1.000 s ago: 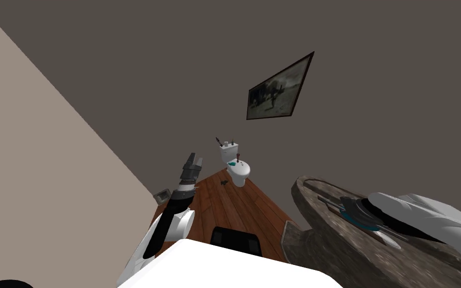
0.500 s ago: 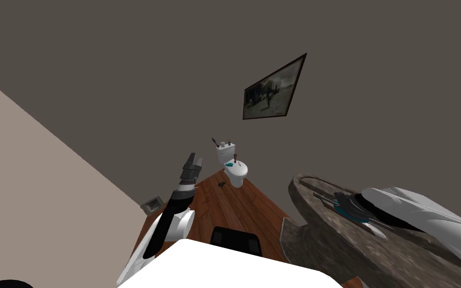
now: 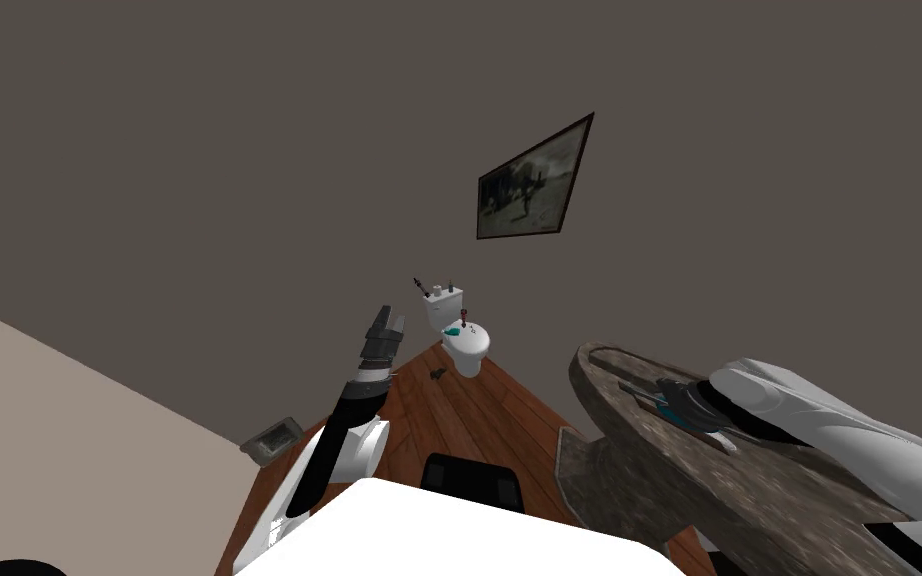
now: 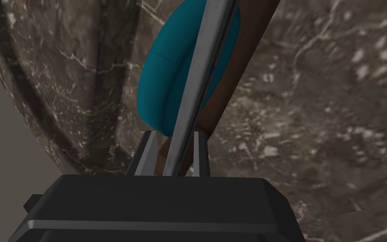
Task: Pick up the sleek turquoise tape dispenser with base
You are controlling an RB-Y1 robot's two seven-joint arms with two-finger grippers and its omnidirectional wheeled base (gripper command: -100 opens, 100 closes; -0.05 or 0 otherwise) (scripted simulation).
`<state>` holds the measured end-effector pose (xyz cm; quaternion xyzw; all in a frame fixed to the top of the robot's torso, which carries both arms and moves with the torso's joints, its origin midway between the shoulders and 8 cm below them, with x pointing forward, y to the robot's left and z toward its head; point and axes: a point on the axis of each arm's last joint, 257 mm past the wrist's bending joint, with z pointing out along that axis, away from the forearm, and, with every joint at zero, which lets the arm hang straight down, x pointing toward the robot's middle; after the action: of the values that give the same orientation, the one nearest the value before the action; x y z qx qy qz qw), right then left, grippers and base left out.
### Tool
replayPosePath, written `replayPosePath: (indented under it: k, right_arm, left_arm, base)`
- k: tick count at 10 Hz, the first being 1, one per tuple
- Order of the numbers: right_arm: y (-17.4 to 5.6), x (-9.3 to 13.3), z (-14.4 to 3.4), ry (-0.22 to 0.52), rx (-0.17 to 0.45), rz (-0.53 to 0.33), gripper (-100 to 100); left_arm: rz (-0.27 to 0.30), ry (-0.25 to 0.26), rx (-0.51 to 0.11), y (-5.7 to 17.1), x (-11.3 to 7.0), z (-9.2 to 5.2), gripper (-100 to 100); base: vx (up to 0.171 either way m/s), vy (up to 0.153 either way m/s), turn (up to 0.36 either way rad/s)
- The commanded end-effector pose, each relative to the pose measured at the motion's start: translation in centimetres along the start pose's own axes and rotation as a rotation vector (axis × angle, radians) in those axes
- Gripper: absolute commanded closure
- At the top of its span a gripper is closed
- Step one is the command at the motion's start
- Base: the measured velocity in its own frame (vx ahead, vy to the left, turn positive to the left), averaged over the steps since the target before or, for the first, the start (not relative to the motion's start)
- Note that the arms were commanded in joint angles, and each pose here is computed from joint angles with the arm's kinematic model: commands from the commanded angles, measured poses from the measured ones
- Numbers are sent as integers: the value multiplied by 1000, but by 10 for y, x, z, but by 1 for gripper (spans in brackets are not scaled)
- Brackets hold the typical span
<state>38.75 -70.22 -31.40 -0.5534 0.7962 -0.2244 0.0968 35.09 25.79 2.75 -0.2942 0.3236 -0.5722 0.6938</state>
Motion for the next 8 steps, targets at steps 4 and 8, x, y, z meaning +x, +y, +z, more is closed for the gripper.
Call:
replayPosePath:
  k: [4,8]
  right_arm:
    - [-9,-8,-3,-20,12,-18,100]
    - [-8,-14,-1,-34,3,-41,0]
  left_arm:
    - [0,0,0,0,0,0,0]
    - [0,0,0,0,0,0,0]
  base:
    - [35,30,-84]
    - [30,19,-88]
